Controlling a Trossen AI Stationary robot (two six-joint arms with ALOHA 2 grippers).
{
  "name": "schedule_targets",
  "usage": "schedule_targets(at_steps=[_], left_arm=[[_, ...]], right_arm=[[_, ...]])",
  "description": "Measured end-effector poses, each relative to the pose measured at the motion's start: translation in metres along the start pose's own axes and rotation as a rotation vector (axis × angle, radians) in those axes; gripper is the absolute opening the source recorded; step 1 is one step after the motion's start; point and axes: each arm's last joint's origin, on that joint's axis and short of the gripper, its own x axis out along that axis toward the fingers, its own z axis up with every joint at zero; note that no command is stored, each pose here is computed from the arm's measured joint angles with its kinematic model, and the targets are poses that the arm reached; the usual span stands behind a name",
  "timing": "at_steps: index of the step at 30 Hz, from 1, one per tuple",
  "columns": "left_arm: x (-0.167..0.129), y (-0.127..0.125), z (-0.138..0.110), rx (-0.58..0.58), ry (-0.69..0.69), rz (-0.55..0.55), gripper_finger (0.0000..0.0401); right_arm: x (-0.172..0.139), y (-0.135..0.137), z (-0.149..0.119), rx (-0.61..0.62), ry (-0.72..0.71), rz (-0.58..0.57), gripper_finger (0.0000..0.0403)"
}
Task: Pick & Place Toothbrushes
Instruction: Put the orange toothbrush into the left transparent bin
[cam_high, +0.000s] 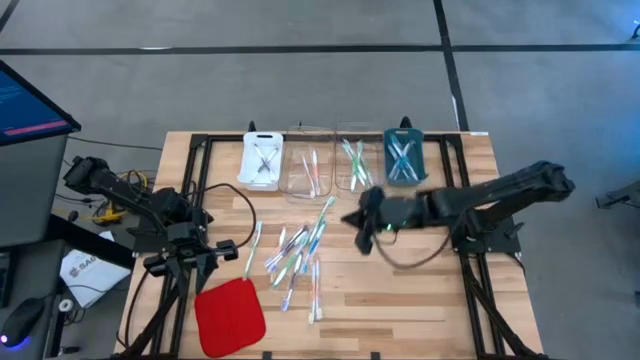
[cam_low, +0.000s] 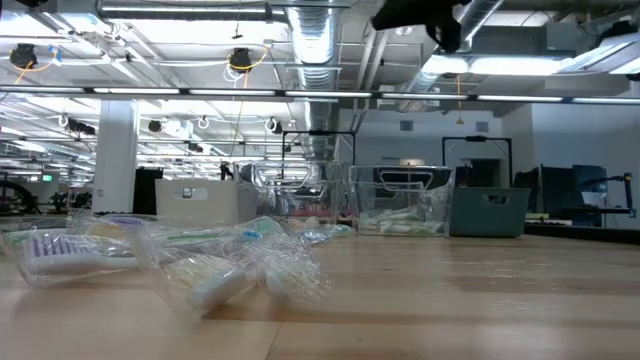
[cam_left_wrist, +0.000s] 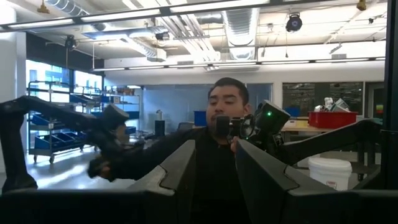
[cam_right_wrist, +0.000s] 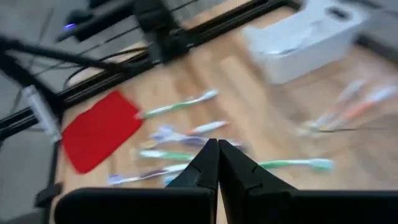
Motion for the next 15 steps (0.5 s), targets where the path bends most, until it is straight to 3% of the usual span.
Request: schedule_targets(at_steps=[9,15], left_arm=[[0.0,0.0,0.0,-0.001,0.0,0.001,0.0108],[0.0,0.0,0.0,-0.001,0.0,0.001,0.0108]], right_arm=[[0.047,0.036,-0.05,-0.054,0.12,0.034,0.0],[0.067,0.043,-0.081,-0.212,0.226,0.027,0.0]])
